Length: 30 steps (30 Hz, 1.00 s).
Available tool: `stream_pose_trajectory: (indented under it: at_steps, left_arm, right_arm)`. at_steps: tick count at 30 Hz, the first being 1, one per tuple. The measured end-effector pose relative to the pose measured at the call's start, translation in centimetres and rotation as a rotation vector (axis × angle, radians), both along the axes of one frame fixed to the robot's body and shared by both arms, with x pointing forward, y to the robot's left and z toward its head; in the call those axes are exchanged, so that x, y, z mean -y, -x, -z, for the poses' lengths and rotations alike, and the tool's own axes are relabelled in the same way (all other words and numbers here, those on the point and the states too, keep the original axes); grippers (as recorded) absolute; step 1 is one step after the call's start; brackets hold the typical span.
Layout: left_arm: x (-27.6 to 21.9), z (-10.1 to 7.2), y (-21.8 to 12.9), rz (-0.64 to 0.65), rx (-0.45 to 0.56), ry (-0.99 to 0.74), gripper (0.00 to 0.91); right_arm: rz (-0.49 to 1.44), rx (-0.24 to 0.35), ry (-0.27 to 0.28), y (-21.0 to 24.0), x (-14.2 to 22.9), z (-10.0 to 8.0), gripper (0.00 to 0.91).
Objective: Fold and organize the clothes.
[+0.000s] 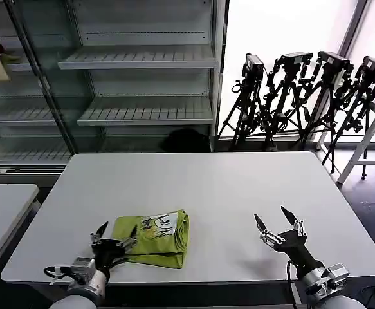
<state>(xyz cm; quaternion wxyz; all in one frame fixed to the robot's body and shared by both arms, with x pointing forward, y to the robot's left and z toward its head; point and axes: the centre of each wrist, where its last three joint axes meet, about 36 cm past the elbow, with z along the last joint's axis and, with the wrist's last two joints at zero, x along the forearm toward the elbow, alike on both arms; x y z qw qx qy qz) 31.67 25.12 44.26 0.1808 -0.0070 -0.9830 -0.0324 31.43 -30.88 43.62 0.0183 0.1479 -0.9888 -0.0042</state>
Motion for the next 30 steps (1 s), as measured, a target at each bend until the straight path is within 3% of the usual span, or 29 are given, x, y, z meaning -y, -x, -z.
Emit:
stream_pose_trajectory:
  at_steps: [11, 20, 28, 30]
  left_arm:
    - [-1.4, -0.3, -0.8, -0.125, -0.087, 0.121, 0.907]
    - [-1.2, -0.5, -1.6, -0.130, -0.094, 0.199, 0.907]
    - [-0.7, 0.6, -1.4, -0.108, -0.117, 0.227, 0.907]
    - [-0.5, 0.7, -1.2, -0.101, -0.119, 0.234, 0.786]
  right_arm:
    - [-0.021, 0.004, -0.001, -0.1, -0.5, -0.1, 0.907]
    - [-0.025, -0.001, 0.002, -0.1, -0.3, 0.0, 0.907]
    - [-0.031, 0.003, 0.004, -0.2, -0.3, -0.1, 0.907]
    - [-0.033, 0.002, 0.004, -0.2, -0.3, 0.0, 0.907]
